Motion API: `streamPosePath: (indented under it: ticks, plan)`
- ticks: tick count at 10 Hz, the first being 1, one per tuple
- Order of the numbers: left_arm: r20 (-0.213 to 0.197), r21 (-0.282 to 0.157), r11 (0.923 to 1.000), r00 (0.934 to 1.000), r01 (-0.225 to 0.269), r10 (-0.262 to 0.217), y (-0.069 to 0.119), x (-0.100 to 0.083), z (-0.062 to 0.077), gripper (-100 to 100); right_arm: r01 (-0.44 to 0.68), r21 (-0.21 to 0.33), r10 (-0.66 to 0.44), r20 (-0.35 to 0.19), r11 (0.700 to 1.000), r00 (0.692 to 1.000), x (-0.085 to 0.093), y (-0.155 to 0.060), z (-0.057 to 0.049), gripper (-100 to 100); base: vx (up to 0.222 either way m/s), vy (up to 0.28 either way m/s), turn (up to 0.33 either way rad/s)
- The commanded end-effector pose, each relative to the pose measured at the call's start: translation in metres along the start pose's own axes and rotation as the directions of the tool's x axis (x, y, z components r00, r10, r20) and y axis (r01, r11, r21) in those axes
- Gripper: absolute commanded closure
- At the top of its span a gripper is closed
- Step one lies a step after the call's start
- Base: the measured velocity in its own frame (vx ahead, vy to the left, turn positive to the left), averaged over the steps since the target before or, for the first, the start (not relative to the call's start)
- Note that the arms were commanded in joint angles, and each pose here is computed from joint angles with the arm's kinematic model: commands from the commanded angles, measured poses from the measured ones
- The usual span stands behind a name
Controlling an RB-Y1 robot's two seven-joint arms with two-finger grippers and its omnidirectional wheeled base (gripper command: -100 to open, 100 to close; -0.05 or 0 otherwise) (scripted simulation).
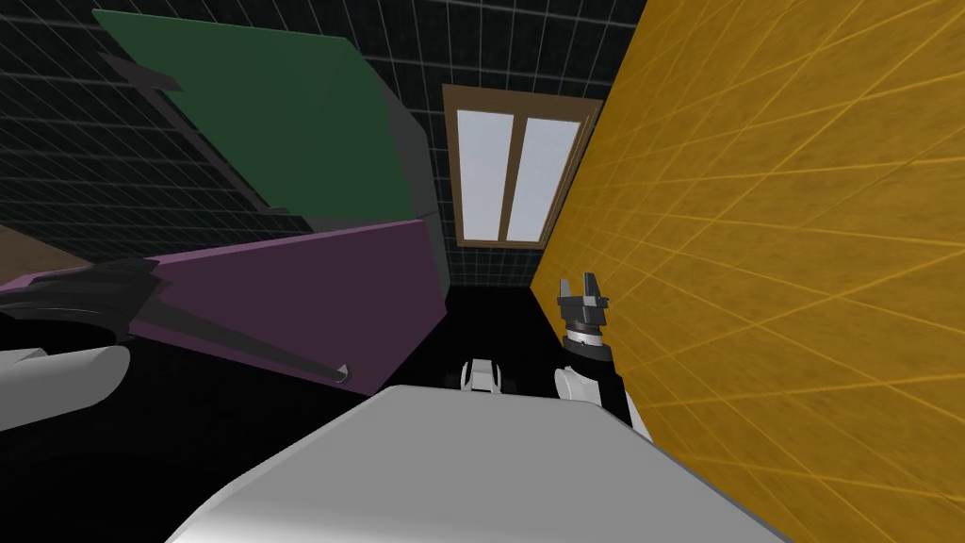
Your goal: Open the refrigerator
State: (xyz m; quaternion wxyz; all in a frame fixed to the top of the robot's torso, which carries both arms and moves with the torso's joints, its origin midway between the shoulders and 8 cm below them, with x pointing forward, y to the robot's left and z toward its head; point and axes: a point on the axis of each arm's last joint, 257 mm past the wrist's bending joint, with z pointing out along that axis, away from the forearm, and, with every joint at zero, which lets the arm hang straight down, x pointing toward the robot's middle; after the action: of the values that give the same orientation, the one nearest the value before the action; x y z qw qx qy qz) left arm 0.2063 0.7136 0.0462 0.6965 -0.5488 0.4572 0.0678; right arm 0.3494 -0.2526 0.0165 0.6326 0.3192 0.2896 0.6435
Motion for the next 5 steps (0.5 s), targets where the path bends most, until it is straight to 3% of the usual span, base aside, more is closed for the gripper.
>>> streamPosePath:
  ticks: [1, 5]
  plan:
    - [-0.002, -0.005, 1.0000, 1.0000, 0.001, -0.001, 0.0023, 0.0010, 0.0003, 0, 0.000, 0.000, 0.000, 0.000, 1.000, 1.000, 0.0000, 0.0000, 0.0000, 0, 0.000, 0.000, 0.000]
    - [-0.007, -0.017, 0.9999, 1.0000, 0.003, -0.003, 0.0072, 0.0032, 0.0006, 0, 0.000, 0.000, 0.000, 0.000, 1.000, 1.000, 0.0000, 0.0000, 0.0000, 0, 0.000, 0.000, 0.000]
